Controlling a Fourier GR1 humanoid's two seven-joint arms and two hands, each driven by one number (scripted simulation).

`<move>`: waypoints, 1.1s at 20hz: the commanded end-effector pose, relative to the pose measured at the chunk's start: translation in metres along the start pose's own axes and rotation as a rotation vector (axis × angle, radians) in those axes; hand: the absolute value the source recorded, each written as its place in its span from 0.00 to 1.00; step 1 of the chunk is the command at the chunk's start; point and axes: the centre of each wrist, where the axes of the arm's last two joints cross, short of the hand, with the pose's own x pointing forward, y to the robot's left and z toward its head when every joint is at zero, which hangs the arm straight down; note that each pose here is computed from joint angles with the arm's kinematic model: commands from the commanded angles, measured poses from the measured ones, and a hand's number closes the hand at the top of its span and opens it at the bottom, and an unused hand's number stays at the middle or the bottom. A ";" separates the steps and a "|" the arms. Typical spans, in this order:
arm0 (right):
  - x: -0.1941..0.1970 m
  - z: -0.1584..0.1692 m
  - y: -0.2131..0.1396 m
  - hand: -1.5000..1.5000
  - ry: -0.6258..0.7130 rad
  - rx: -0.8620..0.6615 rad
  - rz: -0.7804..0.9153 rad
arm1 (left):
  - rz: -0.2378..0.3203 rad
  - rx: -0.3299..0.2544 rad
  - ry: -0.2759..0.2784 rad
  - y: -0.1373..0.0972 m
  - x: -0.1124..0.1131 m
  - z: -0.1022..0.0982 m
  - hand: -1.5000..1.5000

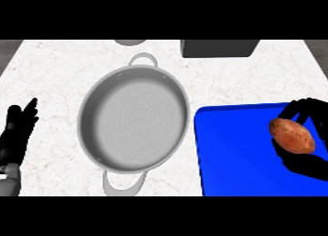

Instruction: Pick the sweet potato from the tray and place it in the pot

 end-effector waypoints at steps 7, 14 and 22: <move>0.072 0.012 -0.083 1.00 -0.209 -0.182 -0.115 | 0.004 -0.007 -0.009 -0.001 0.003 -0.003 0.50; 0.149 -0.043 -0.080 1.00 -0.214 -0.039 -0.123 | 0.001 -0.028 -0.033 -0.012 0.007 0.000 0.50; 0.230 -0.077 -0.037 1.00 -0.128 0.079 -0.167 | -0.006 -0.022 -0.029 -0.012 -0.002 0.001 0.50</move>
